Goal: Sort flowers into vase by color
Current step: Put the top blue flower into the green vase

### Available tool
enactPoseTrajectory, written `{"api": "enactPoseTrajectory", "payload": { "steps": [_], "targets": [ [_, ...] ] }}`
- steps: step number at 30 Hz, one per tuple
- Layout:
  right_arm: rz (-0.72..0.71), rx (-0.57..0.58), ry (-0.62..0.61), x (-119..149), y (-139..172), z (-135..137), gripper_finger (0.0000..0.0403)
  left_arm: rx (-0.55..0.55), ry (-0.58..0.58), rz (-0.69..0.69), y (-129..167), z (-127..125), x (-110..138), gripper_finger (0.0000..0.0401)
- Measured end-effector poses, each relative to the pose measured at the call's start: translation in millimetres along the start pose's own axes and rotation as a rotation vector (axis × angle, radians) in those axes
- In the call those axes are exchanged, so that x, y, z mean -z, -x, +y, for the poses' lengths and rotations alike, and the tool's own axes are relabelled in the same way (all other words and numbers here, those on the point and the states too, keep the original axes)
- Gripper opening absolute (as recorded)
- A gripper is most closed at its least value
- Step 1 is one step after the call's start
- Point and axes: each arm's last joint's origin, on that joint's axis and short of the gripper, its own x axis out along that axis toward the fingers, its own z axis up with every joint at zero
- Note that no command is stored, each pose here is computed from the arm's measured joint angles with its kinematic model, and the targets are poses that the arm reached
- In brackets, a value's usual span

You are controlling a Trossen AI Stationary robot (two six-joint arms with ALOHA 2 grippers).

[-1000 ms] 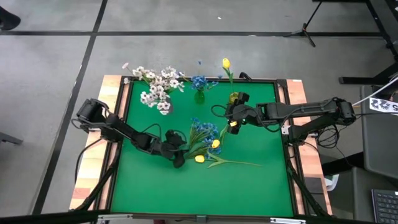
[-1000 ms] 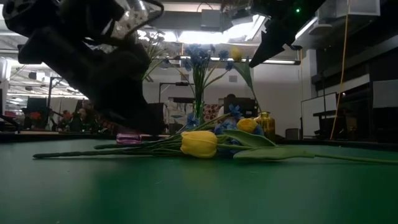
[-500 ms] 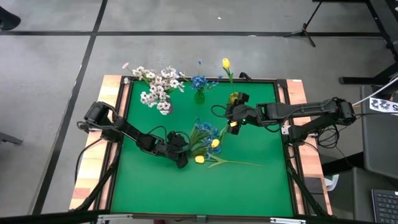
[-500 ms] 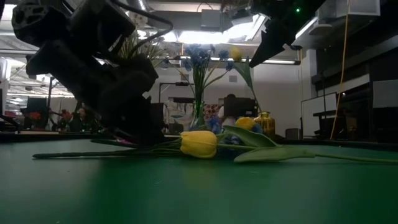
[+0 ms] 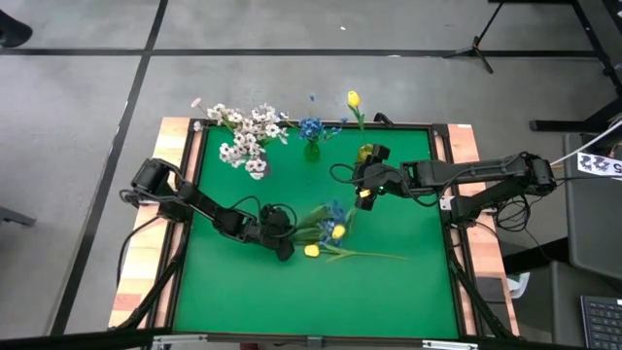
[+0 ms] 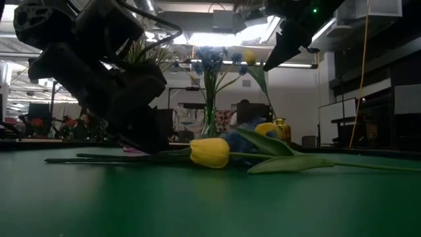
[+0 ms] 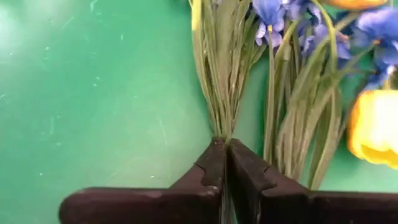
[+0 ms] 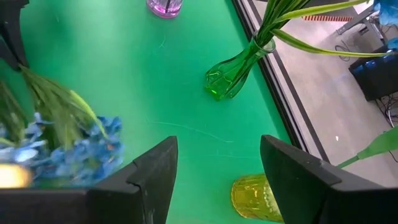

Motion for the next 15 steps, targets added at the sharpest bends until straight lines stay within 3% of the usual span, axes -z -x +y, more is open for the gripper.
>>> {"api": "enactPoseTrajectory", "payload": {
  "steps": [7,15],
  "targets": [
    [-0.029,0.008,-0.019,-3,2,4,0.023,0.028,-0.025,-0.013,9,-1,-8,0.0005],
    [-0.093,0.078,-0.02,-5,21,19,0.023,0.048,-0.029,-0.161,35,-5,-36,0.0003]
  ]
}}
